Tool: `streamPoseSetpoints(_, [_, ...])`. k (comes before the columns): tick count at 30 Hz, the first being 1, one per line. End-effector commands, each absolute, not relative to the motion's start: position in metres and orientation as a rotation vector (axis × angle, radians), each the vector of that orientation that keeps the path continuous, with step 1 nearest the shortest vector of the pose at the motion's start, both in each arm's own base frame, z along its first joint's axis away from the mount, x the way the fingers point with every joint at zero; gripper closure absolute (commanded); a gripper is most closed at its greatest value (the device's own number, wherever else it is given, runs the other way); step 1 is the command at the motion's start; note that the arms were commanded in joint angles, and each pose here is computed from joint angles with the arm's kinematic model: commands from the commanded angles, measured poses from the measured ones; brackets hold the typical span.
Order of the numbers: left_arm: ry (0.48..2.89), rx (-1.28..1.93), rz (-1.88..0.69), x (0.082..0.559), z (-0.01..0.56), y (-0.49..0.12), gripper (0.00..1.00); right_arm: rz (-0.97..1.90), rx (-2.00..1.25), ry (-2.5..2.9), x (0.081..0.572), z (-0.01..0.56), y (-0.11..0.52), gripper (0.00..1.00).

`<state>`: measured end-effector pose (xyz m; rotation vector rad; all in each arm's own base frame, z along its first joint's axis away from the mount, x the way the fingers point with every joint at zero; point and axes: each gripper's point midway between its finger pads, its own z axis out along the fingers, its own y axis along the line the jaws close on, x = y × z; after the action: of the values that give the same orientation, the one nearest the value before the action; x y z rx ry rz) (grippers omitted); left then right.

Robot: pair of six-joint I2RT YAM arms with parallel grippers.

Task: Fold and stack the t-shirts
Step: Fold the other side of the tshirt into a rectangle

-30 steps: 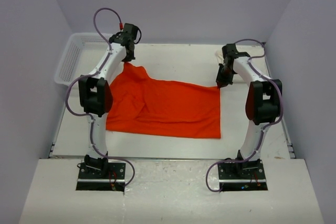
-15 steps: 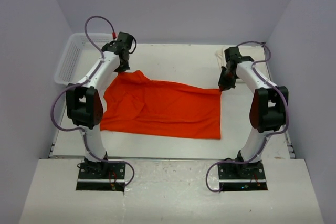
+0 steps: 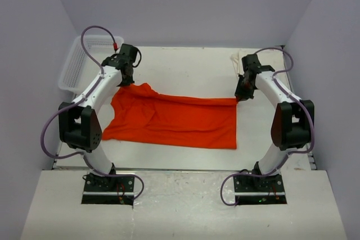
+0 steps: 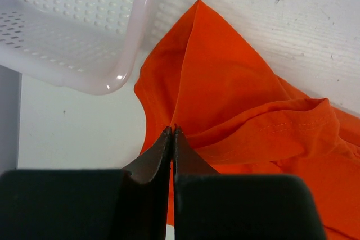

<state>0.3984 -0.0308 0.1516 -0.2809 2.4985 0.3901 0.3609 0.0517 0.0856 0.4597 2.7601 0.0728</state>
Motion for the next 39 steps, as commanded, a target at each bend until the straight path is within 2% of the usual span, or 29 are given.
streamPoseSetpoints(1, [2.390,-0.334,0.337,0.398,0.180,-0.031,1.00,0.069,0.468,2.688,0.361,0.102,0.051,1.00])
streamPoseSetpoints(9, [2.365,-0.336,0.321,0.381,0.191,-0.027,1.00,0.044,0.469,2.705,0.349,0.097,0.049,1.00])
streamPoseSetpoints(22, [2.446,-0.314,0.338,0.346,0.155,-0.022,1.00,0.026,0.435,2.757,0.329,0.081,0.057,1.00])
streamPoseSetpoints(39, [2.452,-0.316,0.338,0.320,0.148,-0.016,1.00,-0.016,0.440,2.779,0.302,0.070,0.054,1.00])
